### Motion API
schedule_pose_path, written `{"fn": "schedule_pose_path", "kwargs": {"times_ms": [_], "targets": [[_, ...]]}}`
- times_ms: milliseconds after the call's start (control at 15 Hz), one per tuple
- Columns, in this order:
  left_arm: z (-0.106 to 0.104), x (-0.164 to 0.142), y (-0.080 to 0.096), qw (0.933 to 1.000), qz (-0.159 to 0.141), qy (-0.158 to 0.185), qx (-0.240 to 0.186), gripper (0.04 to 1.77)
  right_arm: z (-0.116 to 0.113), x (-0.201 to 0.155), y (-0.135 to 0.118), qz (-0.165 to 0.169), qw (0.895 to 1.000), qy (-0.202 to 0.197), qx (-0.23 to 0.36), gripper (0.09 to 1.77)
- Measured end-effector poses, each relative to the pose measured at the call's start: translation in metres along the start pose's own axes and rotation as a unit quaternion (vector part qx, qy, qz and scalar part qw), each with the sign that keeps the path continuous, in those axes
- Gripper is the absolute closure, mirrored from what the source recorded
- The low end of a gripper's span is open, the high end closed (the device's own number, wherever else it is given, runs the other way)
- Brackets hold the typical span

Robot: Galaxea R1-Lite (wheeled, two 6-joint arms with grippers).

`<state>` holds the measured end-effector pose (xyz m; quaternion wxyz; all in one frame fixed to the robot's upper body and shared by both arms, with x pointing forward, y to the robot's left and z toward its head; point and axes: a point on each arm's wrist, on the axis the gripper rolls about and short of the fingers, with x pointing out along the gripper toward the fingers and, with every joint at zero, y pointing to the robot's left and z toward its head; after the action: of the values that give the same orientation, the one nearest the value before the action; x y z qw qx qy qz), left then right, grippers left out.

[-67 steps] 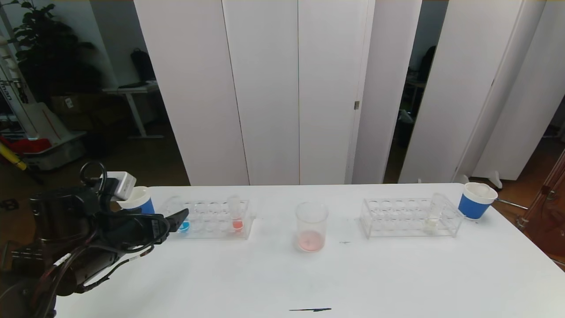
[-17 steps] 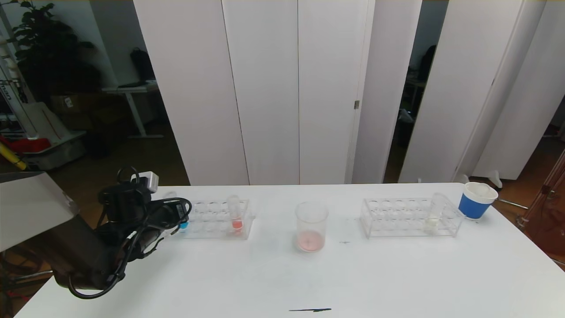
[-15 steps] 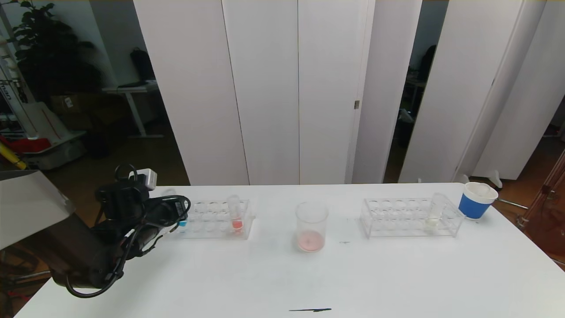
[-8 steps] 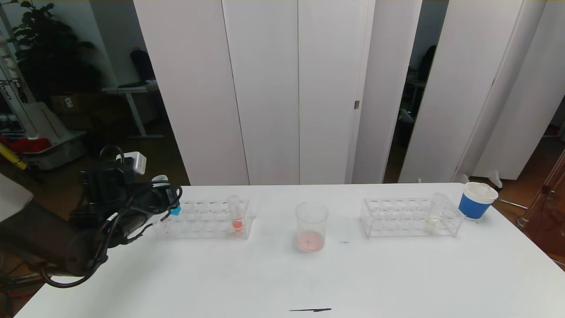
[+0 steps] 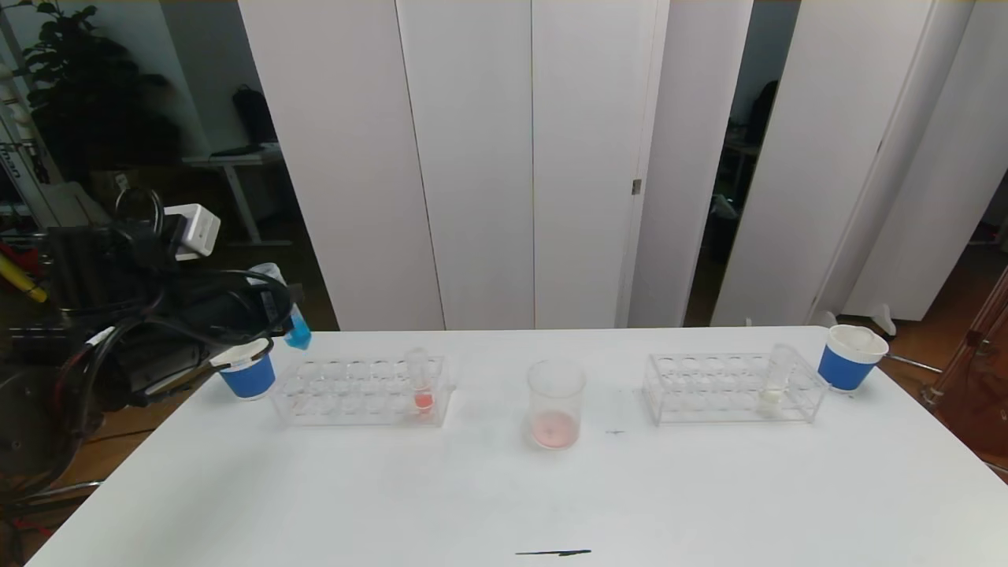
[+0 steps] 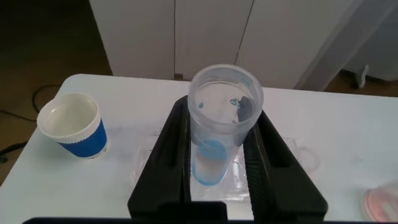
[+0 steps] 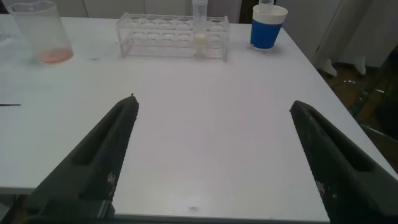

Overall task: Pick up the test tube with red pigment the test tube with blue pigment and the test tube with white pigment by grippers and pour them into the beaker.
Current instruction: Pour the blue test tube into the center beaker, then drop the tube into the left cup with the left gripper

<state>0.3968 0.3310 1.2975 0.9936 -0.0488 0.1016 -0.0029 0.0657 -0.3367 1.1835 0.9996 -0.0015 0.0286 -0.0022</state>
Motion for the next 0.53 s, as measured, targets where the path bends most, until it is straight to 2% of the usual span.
{"fn": "schedule_pose_path", "kwargs": {"times_ms": [133, 267, 533], "targets": [[0.017, -0.016, -0.009, 0.9989, -0.047, -0.008, 0.007, 1.24, 0.000, 0.000, 0.000, 0.000, 1.000, 0.000, 0.000, 0.11], [0.032, -0.031, -0.023, 0.9942, -0.104, -0.026, 0.015, 1.24, 0.000, 0.000, 0.000, 0.000, 1.000, 0.000, 0.000, 0.11], [0.044, -0.049, -0.059, 0.9740, -0.219, -0.048, 0.032, 1.24, 0.000, 0.000, 0.000, 0.000, 1.000, 0.000, 0.000, 0.11]]}}
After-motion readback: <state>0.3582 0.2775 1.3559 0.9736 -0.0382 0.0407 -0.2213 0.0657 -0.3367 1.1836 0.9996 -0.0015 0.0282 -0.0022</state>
